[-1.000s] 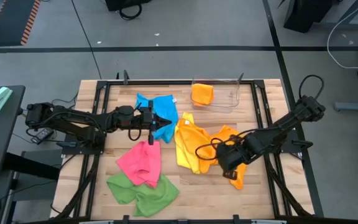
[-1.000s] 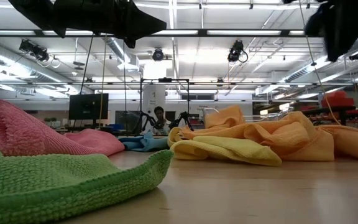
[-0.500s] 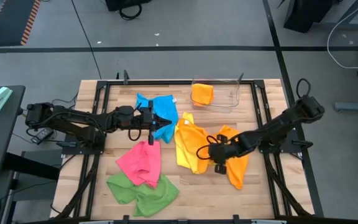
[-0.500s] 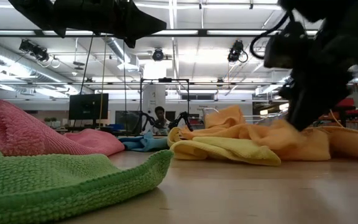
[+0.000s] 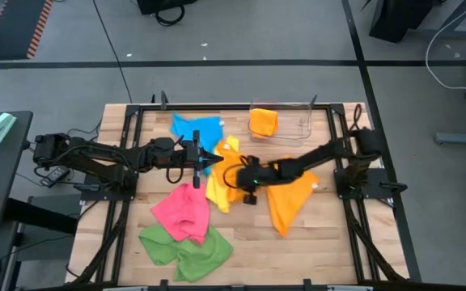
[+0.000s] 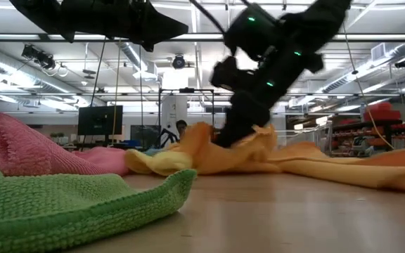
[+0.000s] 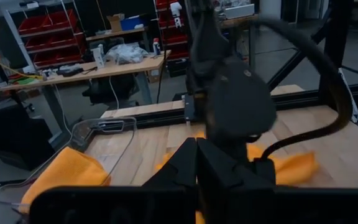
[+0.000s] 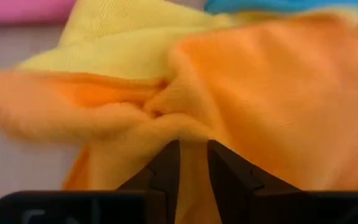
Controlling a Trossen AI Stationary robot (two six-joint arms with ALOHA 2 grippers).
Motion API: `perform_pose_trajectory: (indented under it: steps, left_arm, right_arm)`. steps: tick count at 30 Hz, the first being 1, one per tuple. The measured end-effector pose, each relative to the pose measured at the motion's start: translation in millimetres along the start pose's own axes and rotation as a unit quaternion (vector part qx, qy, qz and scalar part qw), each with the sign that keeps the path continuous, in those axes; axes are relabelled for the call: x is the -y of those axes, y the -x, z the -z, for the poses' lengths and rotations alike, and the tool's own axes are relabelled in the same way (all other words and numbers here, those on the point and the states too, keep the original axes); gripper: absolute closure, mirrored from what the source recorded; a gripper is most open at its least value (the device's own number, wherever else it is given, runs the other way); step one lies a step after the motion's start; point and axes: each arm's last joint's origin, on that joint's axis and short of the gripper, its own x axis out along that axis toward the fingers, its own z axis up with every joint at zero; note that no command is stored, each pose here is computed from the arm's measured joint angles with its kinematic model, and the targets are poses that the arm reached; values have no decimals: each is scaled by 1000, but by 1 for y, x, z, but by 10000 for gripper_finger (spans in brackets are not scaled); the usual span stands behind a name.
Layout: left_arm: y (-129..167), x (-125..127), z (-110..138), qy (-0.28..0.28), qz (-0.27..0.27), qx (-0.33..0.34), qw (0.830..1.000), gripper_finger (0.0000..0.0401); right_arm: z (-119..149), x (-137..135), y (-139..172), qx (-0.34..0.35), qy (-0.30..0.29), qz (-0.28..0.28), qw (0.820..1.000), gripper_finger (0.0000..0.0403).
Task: Fold microfiber towels
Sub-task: Adjust the colored microfiber cloths, then fold the right orange microfiber cloth
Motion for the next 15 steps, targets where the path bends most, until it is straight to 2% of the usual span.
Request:
perform_pose_trajectory:
  steps: [4, 7, 10, 15]
  left_arm:
    - [0, 1, 0, 0, 3, 0, 1000, 385]
    - [0, 4, 0, 0, 8, -4, 1000, 378]
    - [0, 7, 1, -1, 14, -11, 1000, 374]
    - [0, 7, 3, -1, 15, -17, 1000, 380]
  right_arm:
    - [-37, 18, 4, 8, 10, 18, 1000, 313]
    - [-58, 27, 25, 9, 15, 23, 1000, 313]
    - [-62, 30, 47, -5, 21, 17, 1000, 313]
    - [-47, 33, 72, -59, 28, 1, 998, 313]
